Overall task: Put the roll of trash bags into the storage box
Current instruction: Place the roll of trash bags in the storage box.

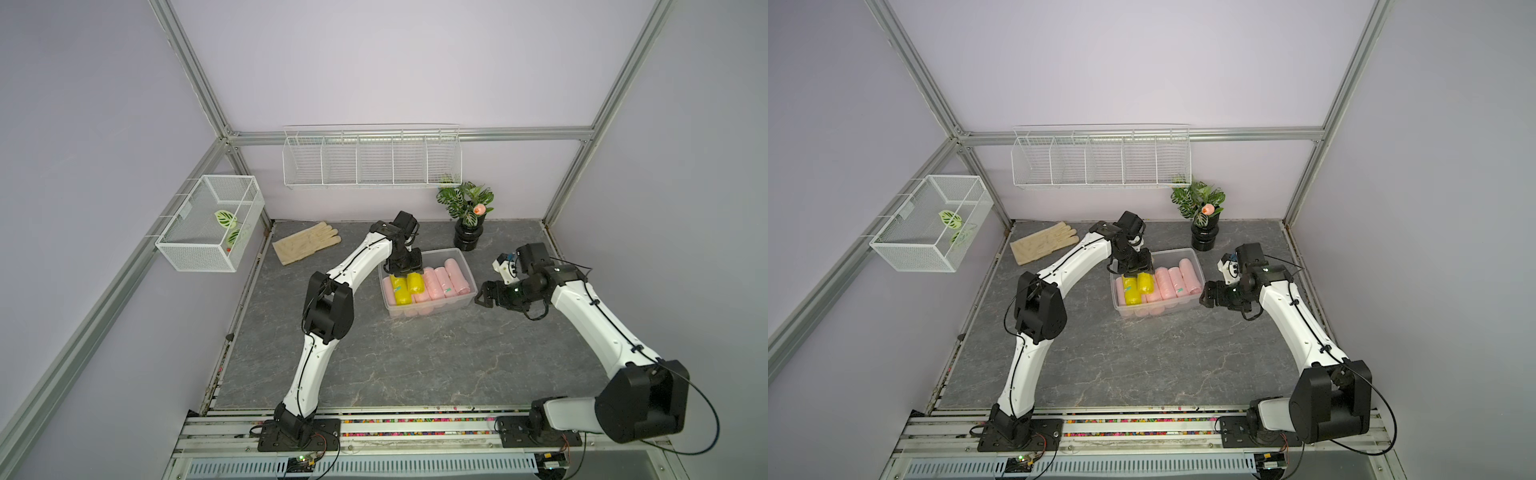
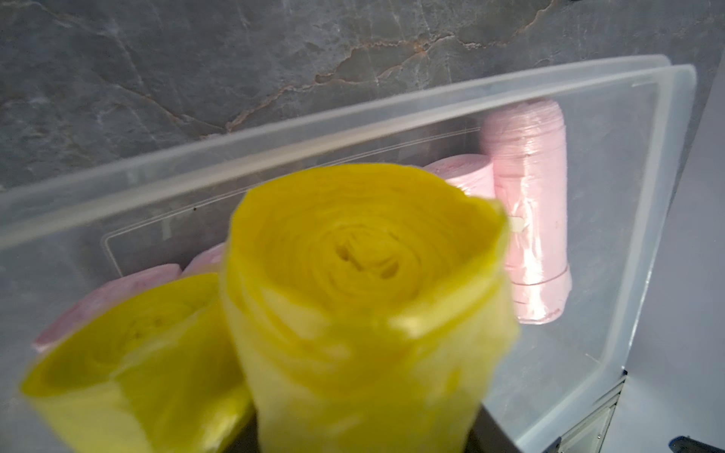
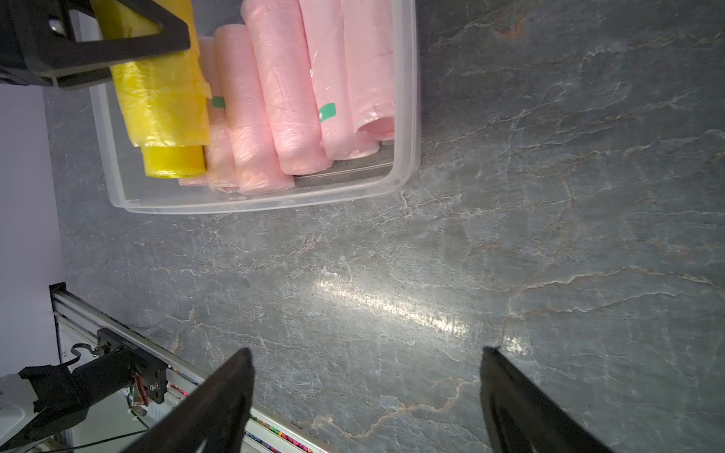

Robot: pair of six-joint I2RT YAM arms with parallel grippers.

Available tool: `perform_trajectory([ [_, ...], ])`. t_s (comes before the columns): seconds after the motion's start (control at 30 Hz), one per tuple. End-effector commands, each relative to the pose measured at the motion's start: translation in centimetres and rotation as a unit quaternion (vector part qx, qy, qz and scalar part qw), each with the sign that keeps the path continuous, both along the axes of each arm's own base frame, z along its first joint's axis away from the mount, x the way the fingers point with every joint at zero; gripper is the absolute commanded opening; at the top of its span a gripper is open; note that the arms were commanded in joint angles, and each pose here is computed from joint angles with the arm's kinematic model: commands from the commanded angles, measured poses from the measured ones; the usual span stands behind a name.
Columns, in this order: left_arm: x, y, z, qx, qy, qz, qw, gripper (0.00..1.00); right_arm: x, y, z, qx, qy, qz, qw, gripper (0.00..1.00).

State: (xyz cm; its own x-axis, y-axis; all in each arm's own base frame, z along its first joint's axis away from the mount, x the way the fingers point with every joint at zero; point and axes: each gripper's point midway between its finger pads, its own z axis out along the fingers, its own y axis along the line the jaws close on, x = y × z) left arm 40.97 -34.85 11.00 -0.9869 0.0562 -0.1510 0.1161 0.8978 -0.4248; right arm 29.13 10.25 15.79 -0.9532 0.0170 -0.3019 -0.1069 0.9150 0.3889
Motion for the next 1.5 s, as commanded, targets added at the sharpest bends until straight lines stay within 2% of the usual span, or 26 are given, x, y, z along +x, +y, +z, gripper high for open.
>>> perform_trajectory([
  [0.0,0.3,0.3,-0.6,0.013,0.002,0.011,1.000,0.51,-0.1,-0.1,0.0,0.004,-0.001,-0.002,1.000,0.91],
  [0.53,-0.5,1.1,-2.1,0.024,0.024,0.036,0.999,0.58,0.2,0.0,0.2,0.004,-0.005,0.002,1.000,0.91],
  [0.8,-0.6,1.5,-0.7,0.017,0.010,0.050,0.999,0.62,0.9,0.6,0.7,0.016,-0.010,0.015,1.000,0.91],
  [1.0,-1.1,1.8,0.6,0.010,-0.004,0.061,0.998,0.64,2.9,1.7,2.4,0.046,-0.037,0.014,0.998,0.90],
  [1.2,-1.1,1.5,2.9,-0.017,-0.031,0.065,0.997,0.65,5.1,4.7,3.2,0.048,-0.056,0.040,0.996,0.89],
  [1.47,-1.3,1.2,5.3,-0.037,-0.055,0.051,0.997,0.66,8.5,9.9,1.4,0.057,-0.039,0.071,0.995,0.88],
])
